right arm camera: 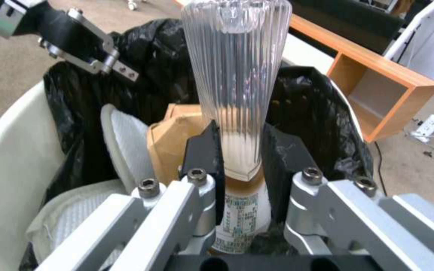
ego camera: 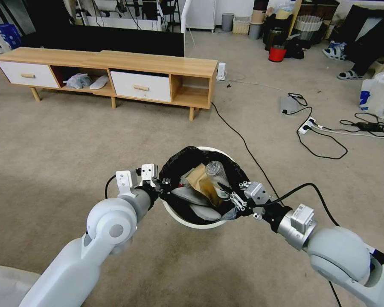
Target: Pick up the trash bin and place the garbage on the floor into it.
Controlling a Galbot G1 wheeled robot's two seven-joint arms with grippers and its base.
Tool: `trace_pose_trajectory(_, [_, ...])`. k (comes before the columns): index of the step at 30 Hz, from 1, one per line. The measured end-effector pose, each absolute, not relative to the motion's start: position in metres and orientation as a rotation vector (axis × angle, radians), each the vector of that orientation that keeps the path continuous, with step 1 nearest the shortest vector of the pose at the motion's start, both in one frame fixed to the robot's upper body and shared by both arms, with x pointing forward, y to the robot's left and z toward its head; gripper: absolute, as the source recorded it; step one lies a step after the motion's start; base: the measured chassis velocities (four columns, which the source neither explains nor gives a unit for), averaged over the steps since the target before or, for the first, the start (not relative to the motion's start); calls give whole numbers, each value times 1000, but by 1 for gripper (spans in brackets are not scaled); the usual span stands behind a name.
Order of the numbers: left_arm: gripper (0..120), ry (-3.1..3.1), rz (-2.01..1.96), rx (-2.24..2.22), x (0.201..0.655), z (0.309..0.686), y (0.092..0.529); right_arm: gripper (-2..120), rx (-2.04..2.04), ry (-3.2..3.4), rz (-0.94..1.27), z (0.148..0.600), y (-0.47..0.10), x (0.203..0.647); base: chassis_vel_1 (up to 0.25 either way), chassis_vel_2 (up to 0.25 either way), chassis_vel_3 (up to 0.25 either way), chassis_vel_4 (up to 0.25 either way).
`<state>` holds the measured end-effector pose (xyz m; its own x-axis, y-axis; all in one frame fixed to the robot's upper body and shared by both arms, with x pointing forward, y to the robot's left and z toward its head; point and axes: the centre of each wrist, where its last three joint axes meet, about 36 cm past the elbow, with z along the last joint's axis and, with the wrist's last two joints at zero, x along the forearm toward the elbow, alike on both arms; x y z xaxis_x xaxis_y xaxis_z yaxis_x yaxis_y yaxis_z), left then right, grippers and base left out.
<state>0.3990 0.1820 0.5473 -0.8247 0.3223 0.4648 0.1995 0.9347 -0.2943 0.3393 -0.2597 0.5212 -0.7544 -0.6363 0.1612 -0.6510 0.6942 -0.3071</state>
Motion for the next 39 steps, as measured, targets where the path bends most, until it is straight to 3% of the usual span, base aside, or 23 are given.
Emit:
trace_pose_trajectory(17, [0, -2554, 298, -358, 396, 538, 178, 18, 1099, -2869, 545, 528, -258, 339, 0, 0, 0, 0])
trace_pose_trajectory(30, [0, -2560, 305, -353, 399, 539, 177, 70, 1123, -2860, 550, 531, -257, 336, 0, 0, 0, 0])
trace_pose_trajectory(39, [0, -2566, 309, -346, 401, 541, 179, 76, 1144, -2832, 537, 526, -254, 331, 0, 0, 0, 0])
